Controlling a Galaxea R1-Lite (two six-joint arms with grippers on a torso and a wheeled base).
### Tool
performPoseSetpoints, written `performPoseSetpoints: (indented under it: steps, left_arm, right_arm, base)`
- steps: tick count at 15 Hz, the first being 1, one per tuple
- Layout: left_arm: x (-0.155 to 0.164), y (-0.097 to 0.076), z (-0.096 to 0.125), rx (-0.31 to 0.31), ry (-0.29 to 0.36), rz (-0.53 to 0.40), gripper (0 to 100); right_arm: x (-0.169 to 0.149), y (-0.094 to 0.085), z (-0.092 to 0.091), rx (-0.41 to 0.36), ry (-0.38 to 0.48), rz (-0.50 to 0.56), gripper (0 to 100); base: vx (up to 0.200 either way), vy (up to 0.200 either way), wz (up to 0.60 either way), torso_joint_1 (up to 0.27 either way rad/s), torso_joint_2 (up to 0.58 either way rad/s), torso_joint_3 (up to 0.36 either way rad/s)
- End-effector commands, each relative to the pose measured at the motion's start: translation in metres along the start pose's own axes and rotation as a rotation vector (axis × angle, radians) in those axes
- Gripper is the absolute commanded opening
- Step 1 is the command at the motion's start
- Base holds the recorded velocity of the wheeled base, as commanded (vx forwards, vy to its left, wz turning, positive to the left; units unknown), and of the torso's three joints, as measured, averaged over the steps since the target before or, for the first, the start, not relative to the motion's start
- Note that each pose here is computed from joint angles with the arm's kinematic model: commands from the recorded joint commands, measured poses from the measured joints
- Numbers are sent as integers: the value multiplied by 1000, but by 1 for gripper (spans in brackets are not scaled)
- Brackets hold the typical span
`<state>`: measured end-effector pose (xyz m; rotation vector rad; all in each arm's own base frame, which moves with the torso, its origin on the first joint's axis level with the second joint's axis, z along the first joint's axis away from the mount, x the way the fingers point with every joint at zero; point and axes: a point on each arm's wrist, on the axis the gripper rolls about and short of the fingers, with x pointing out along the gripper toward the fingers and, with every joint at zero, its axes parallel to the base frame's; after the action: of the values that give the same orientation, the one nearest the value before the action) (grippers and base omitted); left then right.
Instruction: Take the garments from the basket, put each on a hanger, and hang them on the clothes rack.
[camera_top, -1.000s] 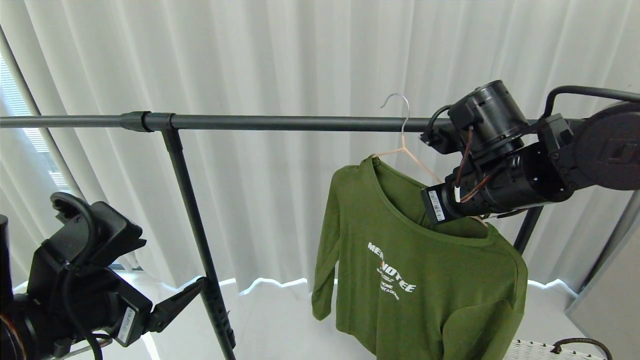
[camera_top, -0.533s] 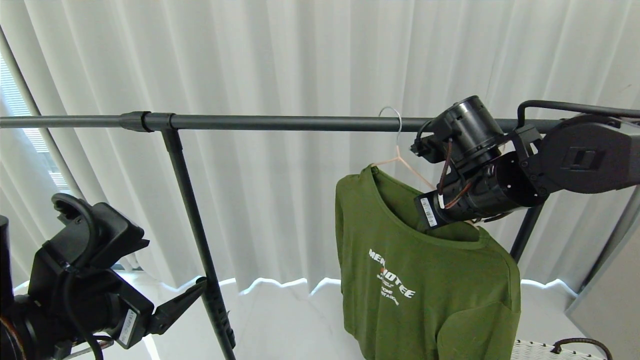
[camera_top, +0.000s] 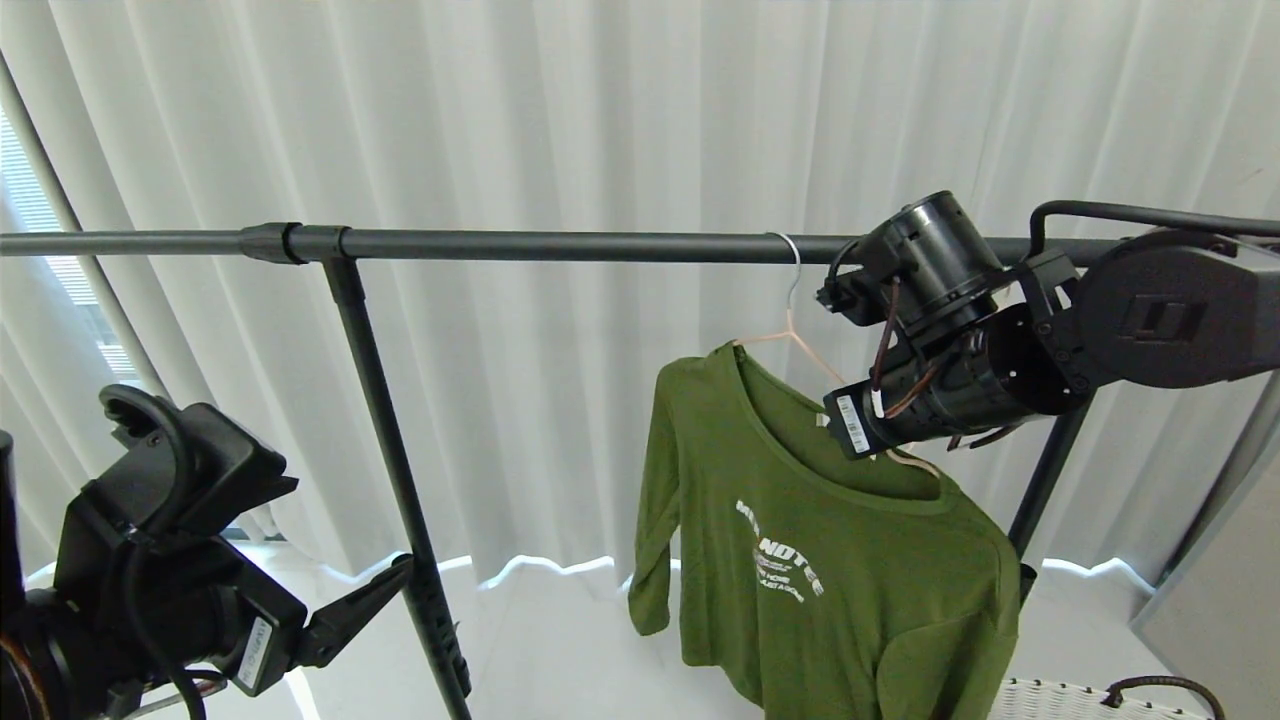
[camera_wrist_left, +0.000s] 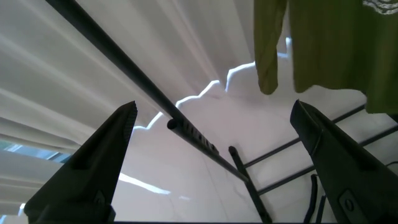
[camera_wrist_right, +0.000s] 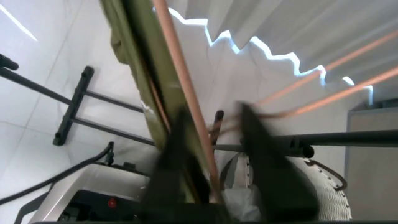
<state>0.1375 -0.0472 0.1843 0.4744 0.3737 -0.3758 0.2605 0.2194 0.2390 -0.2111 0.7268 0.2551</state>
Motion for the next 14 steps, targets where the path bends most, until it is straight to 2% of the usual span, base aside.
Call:
performPoseSetpoints:
  steps: [1,8,14]
  left_arm:
    - [0,0,0,-3,1,1,100]
    - [0,1,-1,-8,2,7,100]
    - [-1,5,-1,-23,-7,40,100]
  right_arm:
    - [-14,-2,2,10,-29,14,100]
    - [-89,-25,5,59,-183,68,100]
    - [-137,-69,-19,106,-214,17,100]
  base:
    - [0,0,0,0,0,0]
    - [0,0,0,0,0,0]
    - [0,0,0,0,0,0]
